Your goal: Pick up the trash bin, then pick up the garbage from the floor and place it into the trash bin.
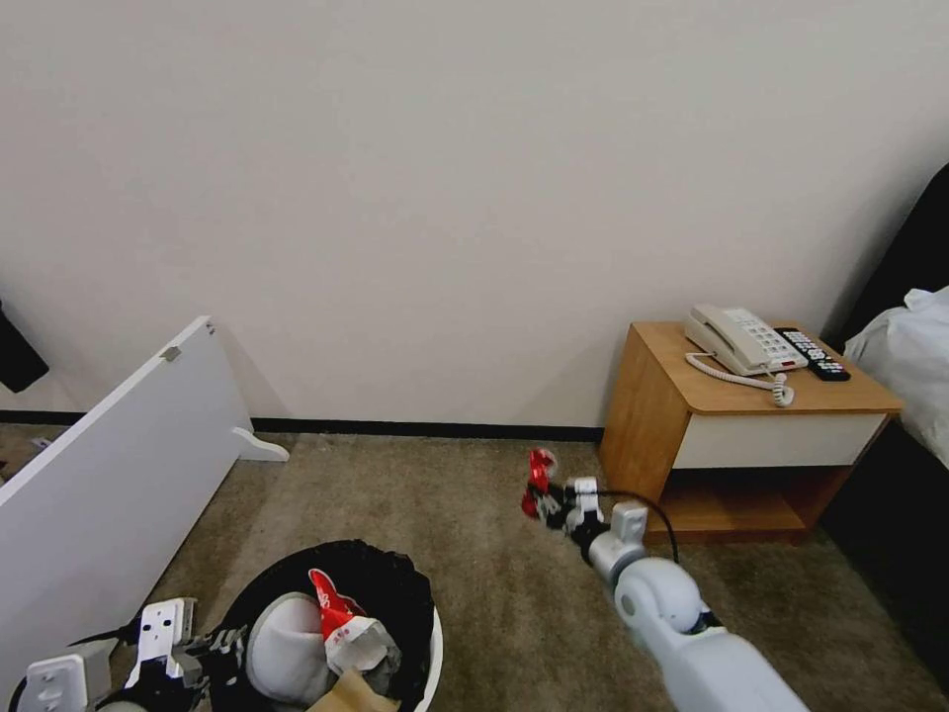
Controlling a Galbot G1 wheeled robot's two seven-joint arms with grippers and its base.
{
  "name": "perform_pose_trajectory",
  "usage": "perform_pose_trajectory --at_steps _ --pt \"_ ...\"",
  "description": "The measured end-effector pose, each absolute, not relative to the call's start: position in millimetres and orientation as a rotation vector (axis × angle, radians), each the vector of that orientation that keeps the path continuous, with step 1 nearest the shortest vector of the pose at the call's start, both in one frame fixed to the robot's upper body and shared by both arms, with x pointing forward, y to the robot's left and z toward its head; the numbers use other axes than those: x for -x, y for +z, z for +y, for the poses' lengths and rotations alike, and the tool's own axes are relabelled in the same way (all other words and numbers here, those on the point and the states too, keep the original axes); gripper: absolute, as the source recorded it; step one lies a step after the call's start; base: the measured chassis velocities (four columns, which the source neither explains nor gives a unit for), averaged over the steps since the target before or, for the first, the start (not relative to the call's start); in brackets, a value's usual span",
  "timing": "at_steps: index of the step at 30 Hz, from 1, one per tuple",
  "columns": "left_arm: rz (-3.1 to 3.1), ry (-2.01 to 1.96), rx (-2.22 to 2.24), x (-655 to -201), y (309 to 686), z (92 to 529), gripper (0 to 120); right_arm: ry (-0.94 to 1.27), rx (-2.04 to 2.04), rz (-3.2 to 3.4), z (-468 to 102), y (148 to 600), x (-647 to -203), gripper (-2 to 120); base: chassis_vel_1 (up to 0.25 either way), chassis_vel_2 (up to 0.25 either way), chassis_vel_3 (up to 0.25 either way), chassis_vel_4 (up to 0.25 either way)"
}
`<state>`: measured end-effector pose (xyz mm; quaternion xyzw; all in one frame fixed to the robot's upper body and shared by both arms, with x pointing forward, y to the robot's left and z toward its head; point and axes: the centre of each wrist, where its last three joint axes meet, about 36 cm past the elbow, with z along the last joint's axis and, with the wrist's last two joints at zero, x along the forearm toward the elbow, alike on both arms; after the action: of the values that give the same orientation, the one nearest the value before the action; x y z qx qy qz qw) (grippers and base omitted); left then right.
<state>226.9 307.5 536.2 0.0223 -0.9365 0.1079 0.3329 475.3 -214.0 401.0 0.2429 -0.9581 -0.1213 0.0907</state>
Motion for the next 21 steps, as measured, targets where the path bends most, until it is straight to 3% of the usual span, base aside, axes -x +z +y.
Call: perform_pose_trajectory --at_steps 8,10,21 --pt "-2.438 0.273 -0.056 -226 536 309 4 -0.597 -1.131 -2.928 -177 473 -461 28 0.000 0.000 0.000 0.000" --pt "-2.436 0.279 -0.056 -226 536 308 4 -0.734 -1.393 -2.891 -160 495 -454 28 0.000 0.000 0.000 0.000" --pt "-2.438 0.285 -0.065 -225 535 308 4 -0.836 -2.094 -2.632 -113 517 -449 28 0.000 0.000 0.000 0.000"
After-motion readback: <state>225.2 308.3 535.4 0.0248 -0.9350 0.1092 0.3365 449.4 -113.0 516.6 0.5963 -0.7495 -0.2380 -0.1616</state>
